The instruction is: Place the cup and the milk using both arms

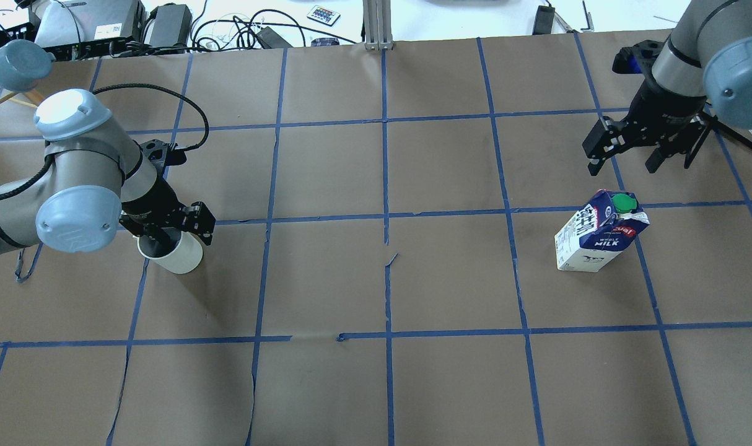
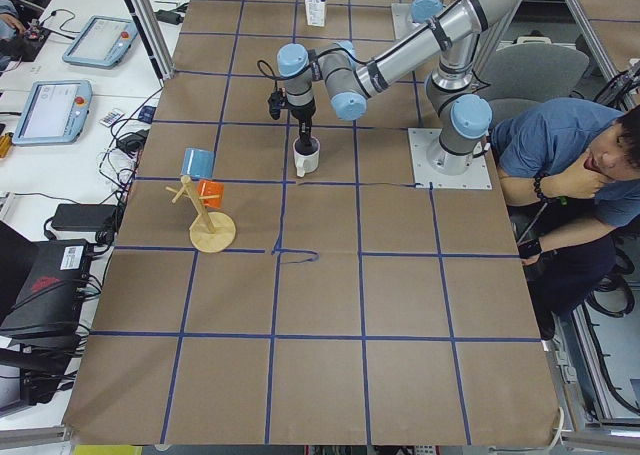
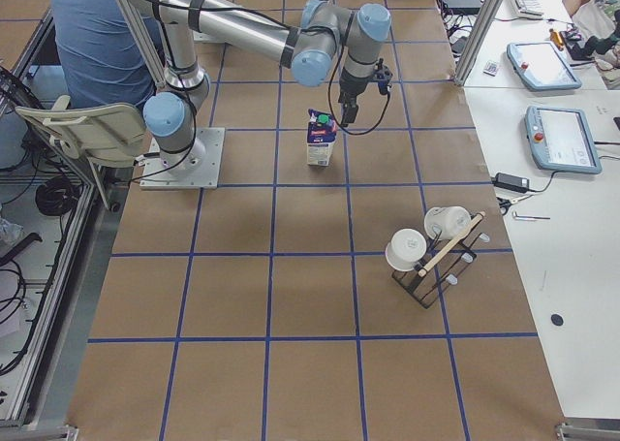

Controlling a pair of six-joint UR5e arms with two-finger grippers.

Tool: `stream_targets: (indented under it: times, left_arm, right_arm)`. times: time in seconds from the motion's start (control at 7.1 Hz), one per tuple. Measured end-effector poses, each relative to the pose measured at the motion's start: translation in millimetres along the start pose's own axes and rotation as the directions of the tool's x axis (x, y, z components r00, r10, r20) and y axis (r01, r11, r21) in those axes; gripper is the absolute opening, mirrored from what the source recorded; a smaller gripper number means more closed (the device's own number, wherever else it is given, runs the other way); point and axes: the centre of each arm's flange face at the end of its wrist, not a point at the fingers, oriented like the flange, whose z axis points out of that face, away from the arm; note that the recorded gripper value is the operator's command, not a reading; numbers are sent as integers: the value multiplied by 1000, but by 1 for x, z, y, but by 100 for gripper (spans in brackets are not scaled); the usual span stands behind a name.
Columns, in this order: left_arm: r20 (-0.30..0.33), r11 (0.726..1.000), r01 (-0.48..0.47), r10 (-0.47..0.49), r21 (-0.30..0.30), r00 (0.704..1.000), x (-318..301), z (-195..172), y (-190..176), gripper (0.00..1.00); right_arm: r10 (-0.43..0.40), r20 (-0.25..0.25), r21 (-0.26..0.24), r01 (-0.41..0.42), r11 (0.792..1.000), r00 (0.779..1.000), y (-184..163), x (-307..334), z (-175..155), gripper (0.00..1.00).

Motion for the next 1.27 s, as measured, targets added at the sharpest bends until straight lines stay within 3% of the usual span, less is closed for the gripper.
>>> stream_targets:
  times: [0.28,0.56,0.85,1.27]
  left_arm:
    - [15,1000,3,-3,-2,1000,-2,1,-2,0]
    - [36,1000,1,-1,20,999,-2,-9,-7,0]
    - [75,998,11,-16,64,997,6,-35,-20,0]
    - [83,996,5,-13,93,996,101,-80,-34,0]
  right_arm:
    - [10,5,-28,-10,1000,1000,4,0,10,99]
    - [18,22,-88,-16,996,1000,13,-2,12,96]
    - [21,31,-123,-17,992,999,17,-4,14,84]
    - [21,30,-124,-18,992,999,17,-3,14,55]
